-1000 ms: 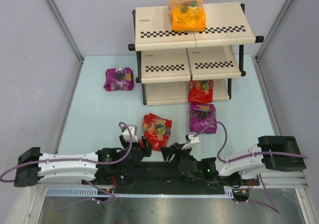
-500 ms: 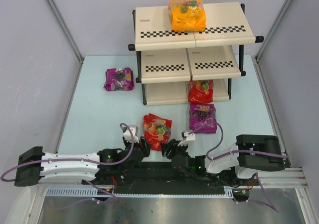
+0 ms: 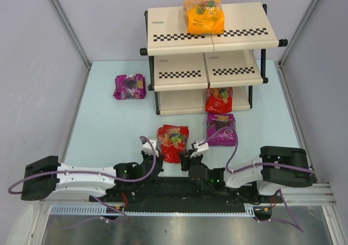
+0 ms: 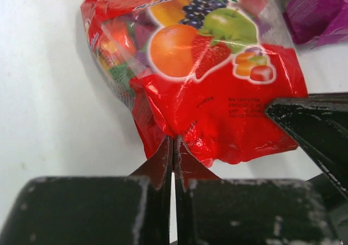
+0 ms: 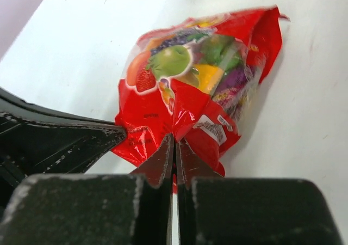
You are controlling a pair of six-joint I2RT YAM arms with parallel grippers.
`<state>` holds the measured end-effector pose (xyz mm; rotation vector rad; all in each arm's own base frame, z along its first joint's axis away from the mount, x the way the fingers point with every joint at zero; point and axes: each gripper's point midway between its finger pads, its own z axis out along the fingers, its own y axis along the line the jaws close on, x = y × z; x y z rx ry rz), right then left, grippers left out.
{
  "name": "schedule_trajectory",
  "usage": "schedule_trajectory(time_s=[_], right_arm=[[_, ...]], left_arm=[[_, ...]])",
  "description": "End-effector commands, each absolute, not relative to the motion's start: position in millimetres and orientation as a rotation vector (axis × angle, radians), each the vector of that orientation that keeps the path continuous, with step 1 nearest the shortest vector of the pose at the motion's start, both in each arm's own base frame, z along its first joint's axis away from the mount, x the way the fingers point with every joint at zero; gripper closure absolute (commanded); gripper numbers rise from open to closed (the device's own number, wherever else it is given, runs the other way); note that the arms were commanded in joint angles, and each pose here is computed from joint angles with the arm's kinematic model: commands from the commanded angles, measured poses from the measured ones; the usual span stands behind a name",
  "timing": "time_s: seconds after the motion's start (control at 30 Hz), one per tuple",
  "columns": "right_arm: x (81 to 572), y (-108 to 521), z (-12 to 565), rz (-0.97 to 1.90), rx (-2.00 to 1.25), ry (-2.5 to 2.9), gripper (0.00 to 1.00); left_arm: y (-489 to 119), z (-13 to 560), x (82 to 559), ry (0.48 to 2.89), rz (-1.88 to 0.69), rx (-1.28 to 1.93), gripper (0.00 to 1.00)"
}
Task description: Place and organize the candy bags onto the shelf
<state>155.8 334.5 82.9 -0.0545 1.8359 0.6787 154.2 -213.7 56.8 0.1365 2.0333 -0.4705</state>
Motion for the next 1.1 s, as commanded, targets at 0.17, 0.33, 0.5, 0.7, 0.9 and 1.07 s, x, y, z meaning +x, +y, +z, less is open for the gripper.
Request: schedule_trajectory(time_s=[0.17, 0.33, 0.5, 0.7, 0.9, 1.07], right_arm=[[184, 317, 170, 0.523, -0.161, 1.594, 1.00], [213, 302, 191, 0.520, -0.152, 1.532, 1.00], [235, 299, 207, 0.567, -0.194, 1.474, 1.00], [267, 280, 219, 0.549, -0.165, 1.430, 1.00], [296, 263, 219, 0.523, -0.113, 1.404, 1.00], [319, 252, 211, 0.542, -0.062, 1.398, 1.00]], left_arm=[[-277, 156, 175, 1.754, -0.638, 0.195, 1.00], [-287, 187, 189, 1.672, -0.570, 0.234, 1.00], [-298, 197, 211, 1.633, -0.597, 0.227, 1.00], [-298, 214, 245, 1.575, -0.566, 0.219, 1.00], [-302, 218, 281, 1.542, -0.528, 0.240, 1.00], [-302, 223, 312, 1.516, -0.509, 0.225, 1.00]])
